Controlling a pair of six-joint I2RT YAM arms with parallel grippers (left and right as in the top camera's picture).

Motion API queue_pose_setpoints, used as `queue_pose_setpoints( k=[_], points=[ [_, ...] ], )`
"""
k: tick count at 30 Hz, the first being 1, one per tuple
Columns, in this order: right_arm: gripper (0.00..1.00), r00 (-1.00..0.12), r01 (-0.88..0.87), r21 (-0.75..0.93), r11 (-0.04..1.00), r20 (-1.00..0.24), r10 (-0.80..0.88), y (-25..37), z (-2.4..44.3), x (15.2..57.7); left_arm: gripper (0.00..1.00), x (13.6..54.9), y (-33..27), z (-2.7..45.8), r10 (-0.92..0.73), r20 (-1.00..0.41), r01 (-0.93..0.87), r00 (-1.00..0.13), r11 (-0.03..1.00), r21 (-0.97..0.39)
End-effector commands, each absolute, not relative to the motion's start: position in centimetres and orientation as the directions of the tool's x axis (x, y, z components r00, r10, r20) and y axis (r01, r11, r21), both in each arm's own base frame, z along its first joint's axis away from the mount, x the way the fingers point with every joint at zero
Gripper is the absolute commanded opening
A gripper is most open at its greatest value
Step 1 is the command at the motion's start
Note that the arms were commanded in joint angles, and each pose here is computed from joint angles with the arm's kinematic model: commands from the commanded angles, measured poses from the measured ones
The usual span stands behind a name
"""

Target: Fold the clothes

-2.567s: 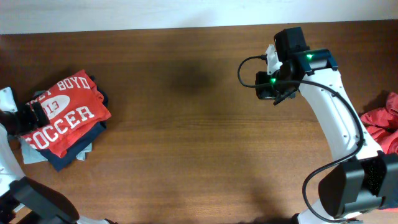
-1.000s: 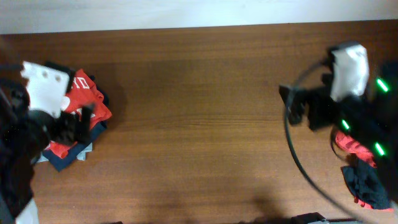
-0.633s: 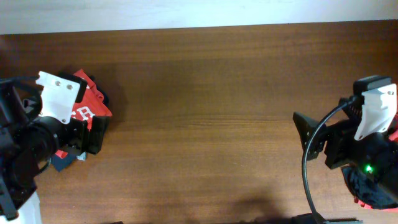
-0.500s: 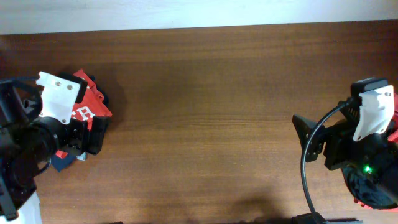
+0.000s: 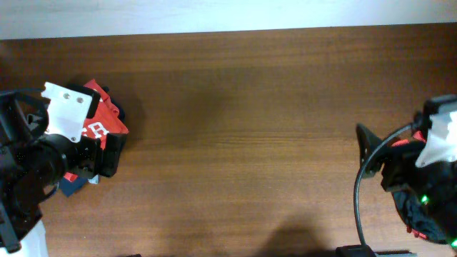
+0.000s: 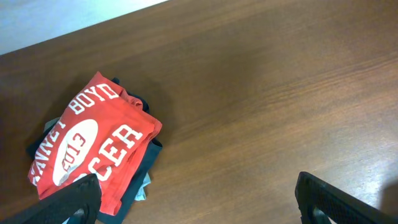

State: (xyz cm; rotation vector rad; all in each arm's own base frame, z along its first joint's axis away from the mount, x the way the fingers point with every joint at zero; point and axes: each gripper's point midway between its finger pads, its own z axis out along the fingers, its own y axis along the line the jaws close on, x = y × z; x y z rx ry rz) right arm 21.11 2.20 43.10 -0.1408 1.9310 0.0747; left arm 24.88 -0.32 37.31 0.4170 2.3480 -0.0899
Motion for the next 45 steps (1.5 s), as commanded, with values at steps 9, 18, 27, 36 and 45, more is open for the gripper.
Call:
queue_pose_setpoints(
  k=[9, 18, 27, 36, 45],
  points=[
    [0.99, -0.356, 0.068, 0.109, 0.992, -0.926, 0.126, -1.0, 21.0, 20.9, 0.99, 24.7, -0.8, 37.4, 0.261, -0.694, 0.33, -0.671, 0.943, 0.036],
    [0.99, -0.359, -0.031, 0.146, 0.989, -0.925, 0.125, 0.8, 12.8, 21.8, 0.99, 24.7, -0.8, 37.4, 0.261, -0.694, 0.33, -0.671, 0.943, 0.036],
    [0.99, -0.289, -0.114, 0.153, 0.982, -0.95, 0.115, 2.0, 13.8, 22.6, 0.99, 24.7, -0.8, 37.4, 0.261, -0.694, 0.33, -0.671, 0.943, 0.035],
    [0.99, -0.332, -0.107, 0.163, 0.981, -0.936, 0.119, 2.0, 12.7, 22.3, 0.99, 24.7, -0.8, 37.4, 0.261, -0.694, 0.33, -0.671, 0.943, 0.036],
    [0.99, -0.332, -0.107, 0.163, 0.981, -0.936, 0.119, 2.0, 12.7, 22.3, 0.99, 24.6, -0.8, 37.6, 0.262, -0.698, 0.33, -0.667, 0.943, 0.039]
  ],
)
